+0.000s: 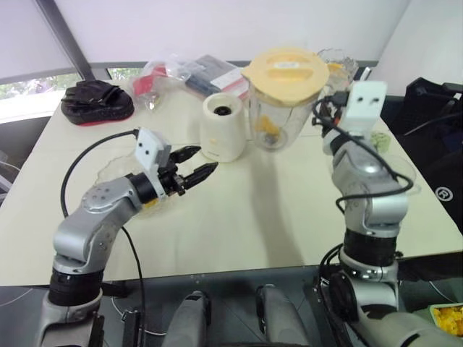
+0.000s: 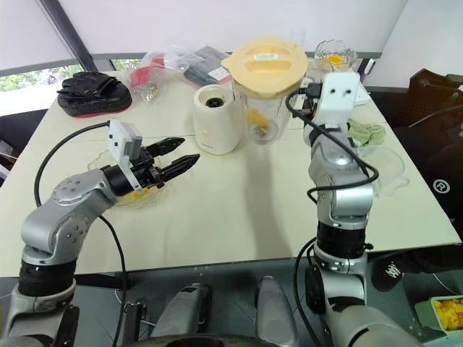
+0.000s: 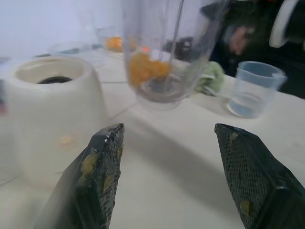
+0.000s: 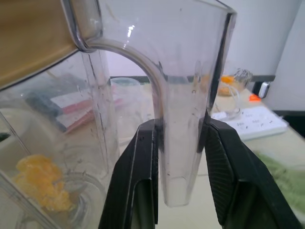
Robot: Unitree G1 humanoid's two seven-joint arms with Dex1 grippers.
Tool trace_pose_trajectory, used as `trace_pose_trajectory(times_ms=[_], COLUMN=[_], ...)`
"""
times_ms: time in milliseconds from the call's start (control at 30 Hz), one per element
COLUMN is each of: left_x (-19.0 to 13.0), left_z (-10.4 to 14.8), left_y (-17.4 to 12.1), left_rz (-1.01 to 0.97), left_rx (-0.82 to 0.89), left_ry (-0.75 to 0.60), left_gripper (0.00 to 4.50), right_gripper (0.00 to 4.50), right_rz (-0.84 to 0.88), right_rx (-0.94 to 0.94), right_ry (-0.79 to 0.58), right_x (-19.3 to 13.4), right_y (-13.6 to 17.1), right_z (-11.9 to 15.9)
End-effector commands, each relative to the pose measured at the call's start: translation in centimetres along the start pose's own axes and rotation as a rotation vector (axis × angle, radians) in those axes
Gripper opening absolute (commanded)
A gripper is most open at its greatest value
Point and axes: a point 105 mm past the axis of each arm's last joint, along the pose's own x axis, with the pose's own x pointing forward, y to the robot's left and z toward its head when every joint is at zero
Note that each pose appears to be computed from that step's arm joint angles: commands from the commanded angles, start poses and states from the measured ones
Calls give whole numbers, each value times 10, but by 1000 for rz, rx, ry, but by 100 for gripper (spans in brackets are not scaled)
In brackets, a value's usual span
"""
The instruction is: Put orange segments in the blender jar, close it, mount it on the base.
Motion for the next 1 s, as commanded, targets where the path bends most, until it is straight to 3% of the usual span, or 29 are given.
trace_pose_trajectory(times_ms=[33, 233, 500, 800, 1000], left_x=[-4, -7, -14, -22, -26], left_z=[18, 11, 6, 6, 7], left_y=[3, 3, 2, 0, -4], left_rz=[72, 131, 164, 193, 211], left_rx=[82, 122, 136, 144, 148], left_ry=[-81, -76, -59, -52, -46], left_gripper=[316, 316, 316, 316, 316], right_gripper=[78, 78, 78, 78, 78], right_rz=[-13, 70, 178, 206, 186], right_rx=[-32, 4, 73, 67, 31], right_ry=[-107, -151, -151, -141, -110], right_x=[6, 27, 46, 67, 82], right_y=[0, 21, 69, 111, 119], right_z=[54, 107, 131, 122, 94])
